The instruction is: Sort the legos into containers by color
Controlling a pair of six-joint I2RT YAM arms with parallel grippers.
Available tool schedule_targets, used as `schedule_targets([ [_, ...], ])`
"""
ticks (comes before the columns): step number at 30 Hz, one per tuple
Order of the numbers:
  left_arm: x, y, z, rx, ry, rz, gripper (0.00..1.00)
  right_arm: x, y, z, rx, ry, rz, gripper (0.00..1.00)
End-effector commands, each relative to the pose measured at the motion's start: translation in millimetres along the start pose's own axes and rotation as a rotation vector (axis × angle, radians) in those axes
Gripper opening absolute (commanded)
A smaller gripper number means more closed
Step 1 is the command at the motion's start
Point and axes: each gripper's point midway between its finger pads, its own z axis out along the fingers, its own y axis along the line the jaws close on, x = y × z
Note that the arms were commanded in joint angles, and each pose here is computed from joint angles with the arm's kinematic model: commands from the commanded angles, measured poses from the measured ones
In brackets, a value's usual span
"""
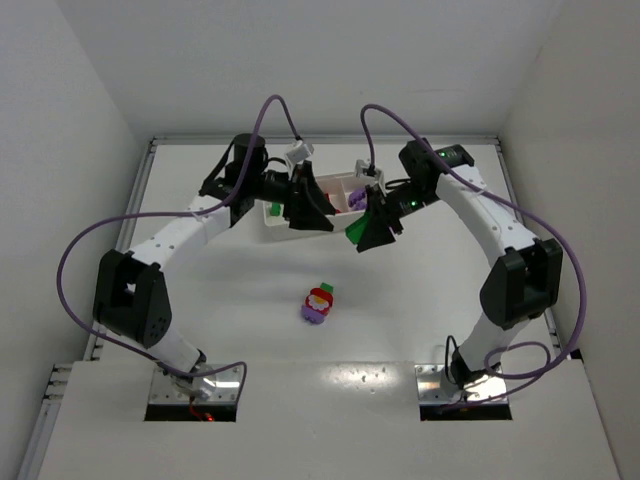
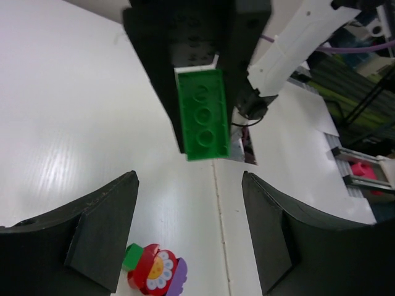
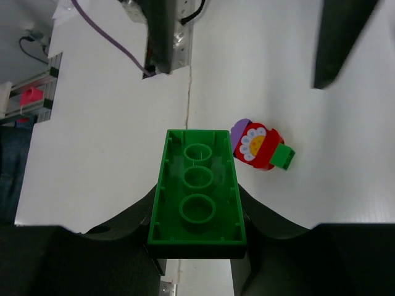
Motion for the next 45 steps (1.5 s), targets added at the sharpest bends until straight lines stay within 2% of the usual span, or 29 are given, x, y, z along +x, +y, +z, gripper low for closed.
schedule_targets([
  [1,-5.8,5.7,1.6,-0.052,0.018,0.084,0.74,-14.5,13.4,11.2,-0.067,-0.03,-0.068,0.14],
  [8,-8.7,16.7,5.0,-0.091,0.036,0.096,0.74,-14.1,15.3,27.7,-0.096,0.019,-0.091,0.15],
  [19,2.5,2.4,14.9,-0.008,0.071,0.103,0.74,-9.2,2.9,37.5,-0.076,0.078,-0.092,0.15],
  [33,6.9,-2.6,18.4,0.031,0.08,0.095,0.74,-10.1,-15.3,42.6,-0.012,0.092,-0.102,0.15],
  [39,9.0,-6.6,20.9,0.049,0.086,0.096,0.71,-13.2,-22.8,42.8,0.019,0.09,-0.101,0.15],
  [43,13.1,-7.8,23.7,0.057,0.092,0.099,0.64,-14.9,-23.8,43.1,0.024,0.085,-0.092,0.15],
  [44,13.2,-7.8,23.7,0.057,0.092,0.099,0.53,-14.9,-23.8,43.1,0.024,0.085,-0.092,0.15],
  [45,13.2,-7.8,23.7,0.057,0.092,0.099,0.47,-14.9,-23.8,43.1,0.024,0.085,-0.092,0.15],
])
